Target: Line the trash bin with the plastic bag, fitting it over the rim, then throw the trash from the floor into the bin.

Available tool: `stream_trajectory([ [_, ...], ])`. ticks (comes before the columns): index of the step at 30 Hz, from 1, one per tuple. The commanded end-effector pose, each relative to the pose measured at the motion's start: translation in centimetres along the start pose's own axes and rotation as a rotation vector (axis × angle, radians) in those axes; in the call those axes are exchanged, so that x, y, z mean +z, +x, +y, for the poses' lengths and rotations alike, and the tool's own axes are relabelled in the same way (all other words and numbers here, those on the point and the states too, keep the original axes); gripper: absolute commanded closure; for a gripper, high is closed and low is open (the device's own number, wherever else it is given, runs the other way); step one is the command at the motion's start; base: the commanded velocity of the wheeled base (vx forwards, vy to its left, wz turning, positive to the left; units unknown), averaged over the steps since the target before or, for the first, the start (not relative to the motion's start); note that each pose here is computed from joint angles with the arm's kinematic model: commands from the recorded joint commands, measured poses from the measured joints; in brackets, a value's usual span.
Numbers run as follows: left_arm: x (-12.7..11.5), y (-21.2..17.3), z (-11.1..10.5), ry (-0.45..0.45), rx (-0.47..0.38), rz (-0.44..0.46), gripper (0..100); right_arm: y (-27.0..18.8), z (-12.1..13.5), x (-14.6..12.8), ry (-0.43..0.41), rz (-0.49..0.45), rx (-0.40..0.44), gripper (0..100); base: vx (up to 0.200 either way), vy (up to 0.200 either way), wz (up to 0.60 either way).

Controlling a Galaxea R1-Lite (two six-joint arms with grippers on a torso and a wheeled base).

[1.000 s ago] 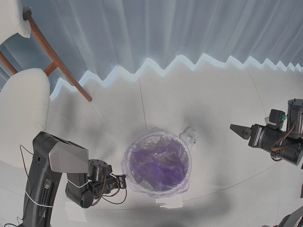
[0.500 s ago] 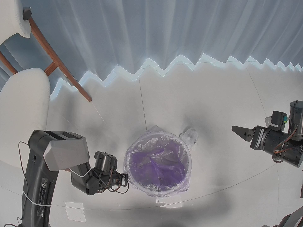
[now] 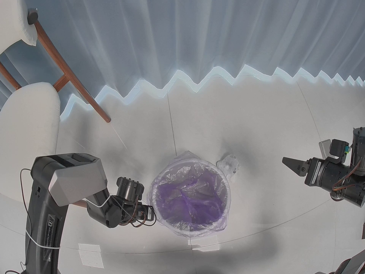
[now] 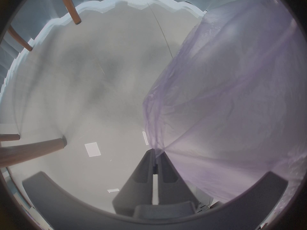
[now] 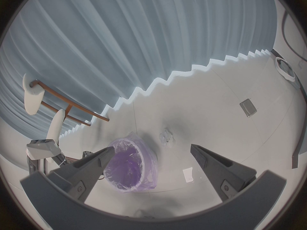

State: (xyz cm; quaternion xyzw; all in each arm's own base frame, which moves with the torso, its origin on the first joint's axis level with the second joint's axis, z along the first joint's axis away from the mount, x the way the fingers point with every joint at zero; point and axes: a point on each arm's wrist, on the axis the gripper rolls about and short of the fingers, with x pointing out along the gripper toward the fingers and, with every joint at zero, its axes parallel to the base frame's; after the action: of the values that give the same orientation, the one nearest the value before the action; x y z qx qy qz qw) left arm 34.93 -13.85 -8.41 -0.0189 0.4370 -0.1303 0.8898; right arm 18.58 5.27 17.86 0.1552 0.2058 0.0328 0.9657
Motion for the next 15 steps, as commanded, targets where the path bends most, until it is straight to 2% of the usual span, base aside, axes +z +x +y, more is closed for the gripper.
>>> stream_trajectory([
  [1,0.4,-0.1,-0.2,0.001,0.001,-0.014,0,-0.1,0.0,0.1,0.001,-0.007,0.003,0,0.000,0.000,0.00],
  [7,-0.3,-0.9,0.1,-0.001,0.023,-0.027,0,-0.8,0.0,0.3,0.004,-0.032,-0.002,0,0.000,0.000,0.00],
  [13,-2.0,-4.8,0.4,0.001,-0.002,-0.117,0,-1.0,-0.1,0.2,0.005,-0.036,0.000,0,0.000,0.000,0.00],
  [15,-2.1,-4.9,0.4,0.001,-0.002,-0.119,0,-1.0,-0.1,0.2,0.005,-0.036,0.000,0,0.000,0.000,0.00],
])
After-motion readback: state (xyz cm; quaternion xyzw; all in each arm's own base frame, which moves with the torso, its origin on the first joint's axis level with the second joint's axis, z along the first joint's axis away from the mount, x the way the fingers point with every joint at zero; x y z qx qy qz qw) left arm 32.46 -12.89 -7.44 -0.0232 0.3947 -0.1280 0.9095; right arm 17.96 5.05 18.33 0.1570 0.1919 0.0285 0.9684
